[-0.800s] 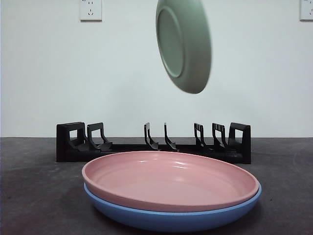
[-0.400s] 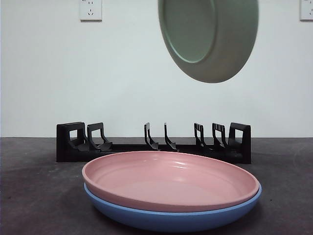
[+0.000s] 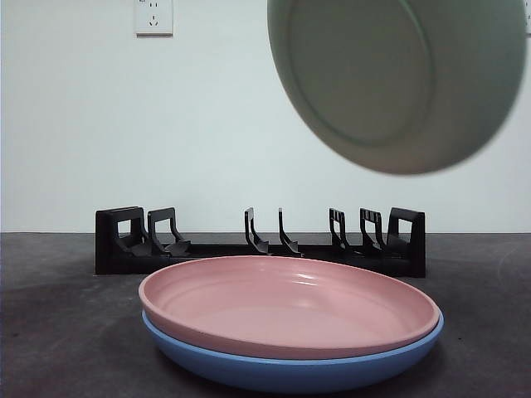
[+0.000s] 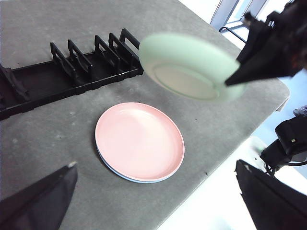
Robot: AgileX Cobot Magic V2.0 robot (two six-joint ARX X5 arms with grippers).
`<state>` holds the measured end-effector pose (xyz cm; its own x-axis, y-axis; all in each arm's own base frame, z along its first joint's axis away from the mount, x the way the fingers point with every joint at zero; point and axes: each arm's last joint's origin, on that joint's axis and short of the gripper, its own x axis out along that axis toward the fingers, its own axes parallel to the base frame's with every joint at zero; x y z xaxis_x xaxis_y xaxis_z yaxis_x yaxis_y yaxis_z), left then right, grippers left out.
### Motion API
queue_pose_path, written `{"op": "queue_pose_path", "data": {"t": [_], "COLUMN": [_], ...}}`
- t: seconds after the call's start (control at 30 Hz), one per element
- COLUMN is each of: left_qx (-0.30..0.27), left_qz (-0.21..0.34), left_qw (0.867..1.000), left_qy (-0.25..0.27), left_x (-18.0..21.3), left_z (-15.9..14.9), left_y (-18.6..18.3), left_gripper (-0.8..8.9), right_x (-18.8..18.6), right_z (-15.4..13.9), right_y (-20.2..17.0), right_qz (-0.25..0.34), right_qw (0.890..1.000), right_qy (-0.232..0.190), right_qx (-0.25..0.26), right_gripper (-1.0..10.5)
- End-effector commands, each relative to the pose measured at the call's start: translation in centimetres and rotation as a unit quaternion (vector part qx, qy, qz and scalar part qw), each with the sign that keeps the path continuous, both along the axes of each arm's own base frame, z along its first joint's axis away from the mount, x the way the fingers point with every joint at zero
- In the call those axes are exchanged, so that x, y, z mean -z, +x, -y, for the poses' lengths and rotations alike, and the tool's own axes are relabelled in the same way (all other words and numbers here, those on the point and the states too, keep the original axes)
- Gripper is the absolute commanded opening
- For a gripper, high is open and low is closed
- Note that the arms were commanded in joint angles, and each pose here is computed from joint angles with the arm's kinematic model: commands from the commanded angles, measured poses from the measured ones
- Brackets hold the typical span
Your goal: Place the plate
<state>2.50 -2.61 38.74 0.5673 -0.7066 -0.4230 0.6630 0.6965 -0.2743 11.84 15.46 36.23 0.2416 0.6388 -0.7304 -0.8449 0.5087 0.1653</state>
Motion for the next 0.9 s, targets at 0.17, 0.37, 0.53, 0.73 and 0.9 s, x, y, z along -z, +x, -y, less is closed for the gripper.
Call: {"op": "queue_pose_path", "data": {"t": [0.17, 0.37, 0.53, 0.73, 0.9], "left_qx": [0.001, 0.000, 0.000, 0.001, 0.001], "left_qz": [0.004, 0.000, -0.001, -0.008, -0.020], "left_qw": [1.000, 1.000, 1.000, 1.000, 1.000], "left_qy": [-0.002, 0.000, -0.001, 0.006, 0.013], "left_x": [-0.4, -0.3, -0.3, -0.2, 0.1], "left_z": [-0.1, -0.1, -0.1, -0.1, -0.2], "left_y": [-0.1, -0.1, -0.1, -0.2, -0.3], "left_gripper": [5.28, 5.28, 5.28, 5.28, 5.28], "right_x": [2.6, 4.5, 6.5, 9.3, 11.6], "right_z": [-3.3, -5.7, -7.9, -10.4, -11.9], "right_y": [-1.9, -3.0, -3.3, -3.2, -2.7], "right_qz": [0.074, 0.144, 0.139, 0.139, 0.133], "right_qw": [0.995, 0.981, 0.976, 0.967, 0.961], "right_qy": [-0.063, -0.126, -0.169, -0.215, -0.242], "right_qx": [-0.007, 0.008, -0.007, 0.005, 0.017], "right_gripper": [0.1, 0.1, 0.1, 0.1, 0.1]}}
